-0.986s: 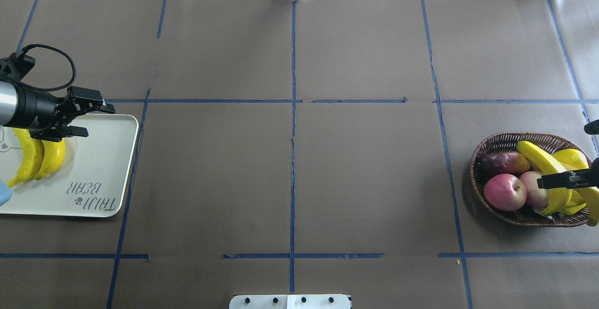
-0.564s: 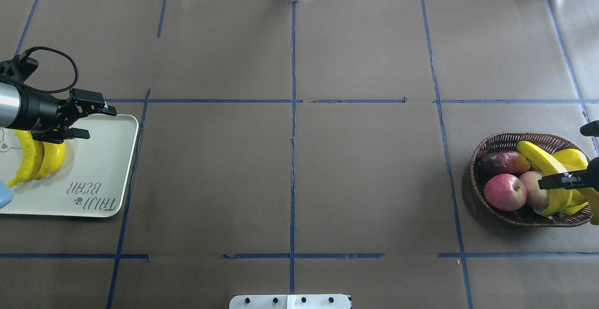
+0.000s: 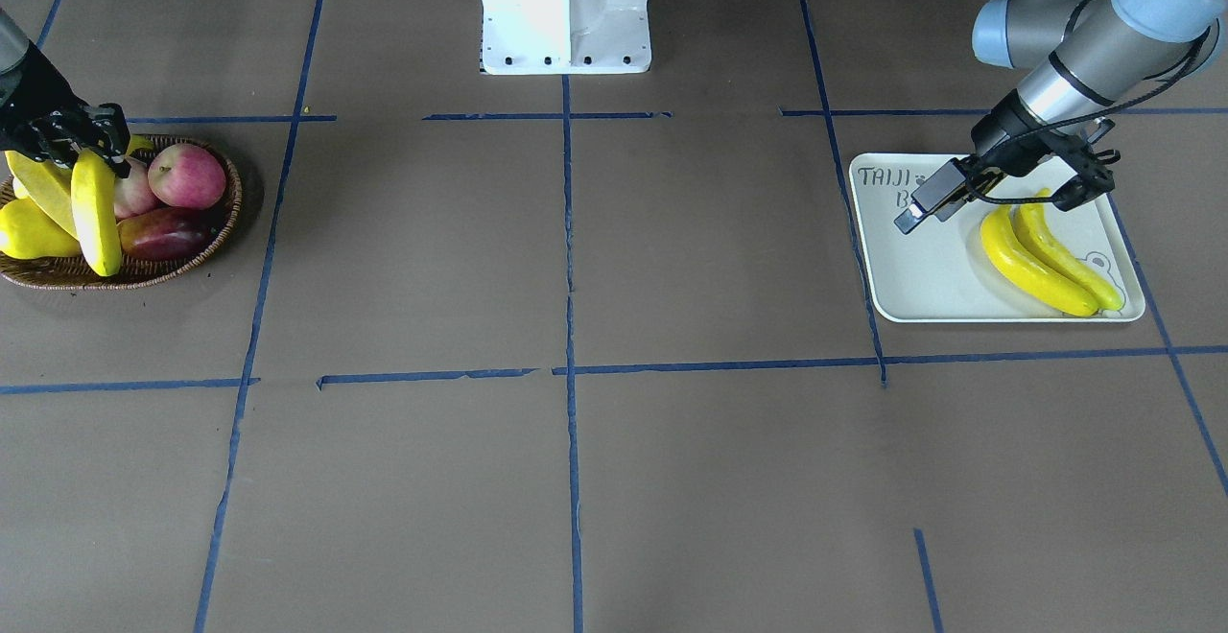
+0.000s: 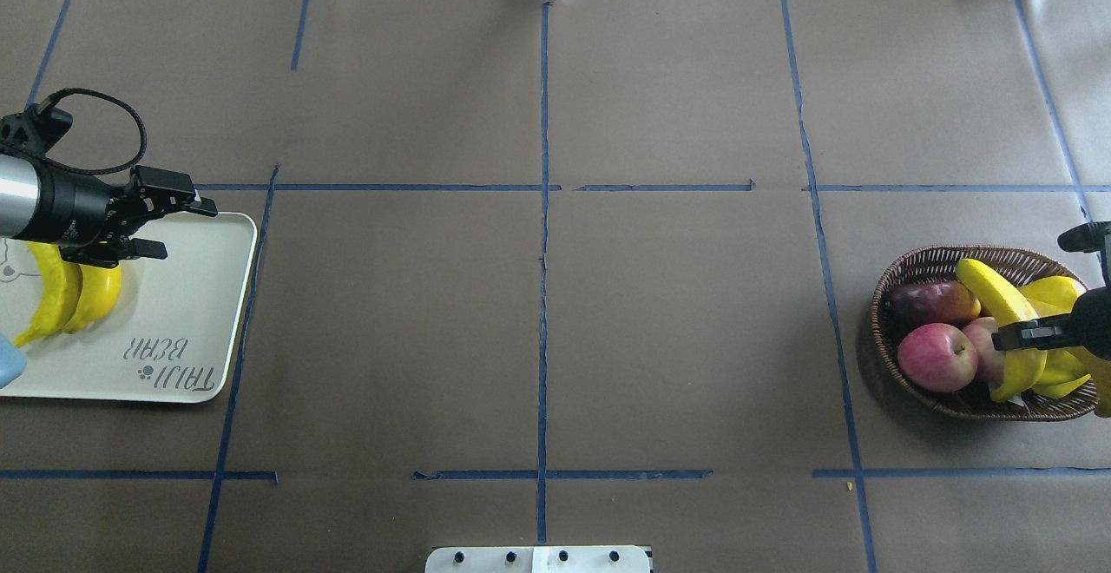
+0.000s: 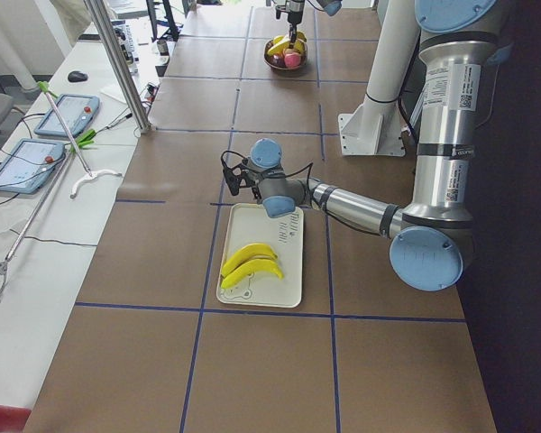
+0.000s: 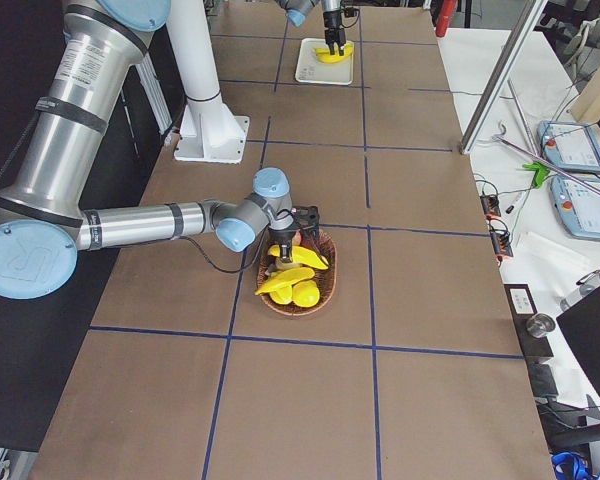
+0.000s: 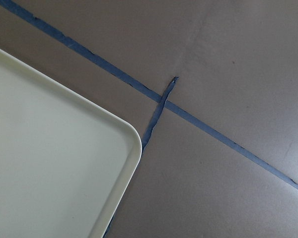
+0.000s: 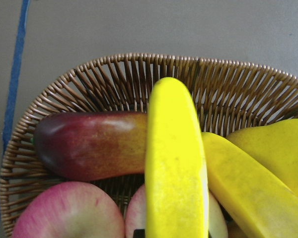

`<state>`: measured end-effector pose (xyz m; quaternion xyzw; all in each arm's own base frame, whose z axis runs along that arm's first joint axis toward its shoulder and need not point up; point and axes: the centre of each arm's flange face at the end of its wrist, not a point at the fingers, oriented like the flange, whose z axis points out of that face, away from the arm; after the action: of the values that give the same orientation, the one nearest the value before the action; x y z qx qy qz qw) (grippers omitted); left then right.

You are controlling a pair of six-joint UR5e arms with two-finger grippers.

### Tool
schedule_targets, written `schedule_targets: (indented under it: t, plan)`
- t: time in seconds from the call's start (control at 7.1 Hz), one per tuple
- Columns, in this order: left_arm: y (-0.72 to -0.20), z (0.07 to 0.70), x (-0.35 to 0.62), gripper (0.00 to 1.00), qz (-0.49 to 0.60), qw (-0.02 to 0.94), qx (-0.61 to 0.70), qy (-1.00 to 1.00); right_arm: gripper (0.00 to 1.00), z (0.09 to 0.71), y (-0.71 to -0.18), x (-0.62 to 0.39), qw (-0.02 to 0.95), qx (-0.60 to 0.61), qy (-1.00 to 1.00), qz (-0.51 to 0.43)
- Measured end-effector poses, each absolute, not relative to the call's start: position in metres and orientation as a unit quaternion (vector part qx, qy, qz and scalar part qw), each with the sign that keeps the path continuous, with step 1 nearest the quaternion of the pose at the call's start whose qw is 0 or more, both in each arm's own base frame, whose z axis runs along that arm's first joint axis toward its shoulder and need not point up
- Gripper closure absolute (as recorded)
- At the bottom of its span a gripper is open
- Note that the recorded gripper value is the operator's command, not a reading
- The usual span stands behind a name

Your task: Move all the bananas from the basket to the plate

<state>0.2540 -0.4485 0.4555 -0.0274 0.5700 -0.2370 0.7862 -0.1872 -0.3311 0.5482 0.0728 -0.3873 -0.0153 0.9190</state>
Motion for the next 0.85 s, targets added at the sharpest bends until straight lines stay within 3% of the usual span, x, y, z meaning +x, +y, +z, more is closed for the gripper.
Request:
schedule_targets:
  t: [0.85]
  plan:
    - [-0.451, 0.406, 0.298, 0.00, -0.190, 0.775, -0.023, 0.602, 0.84, 0.427, -0.365, -0.203, 0.854, 0.121, -0.504, -0.055]
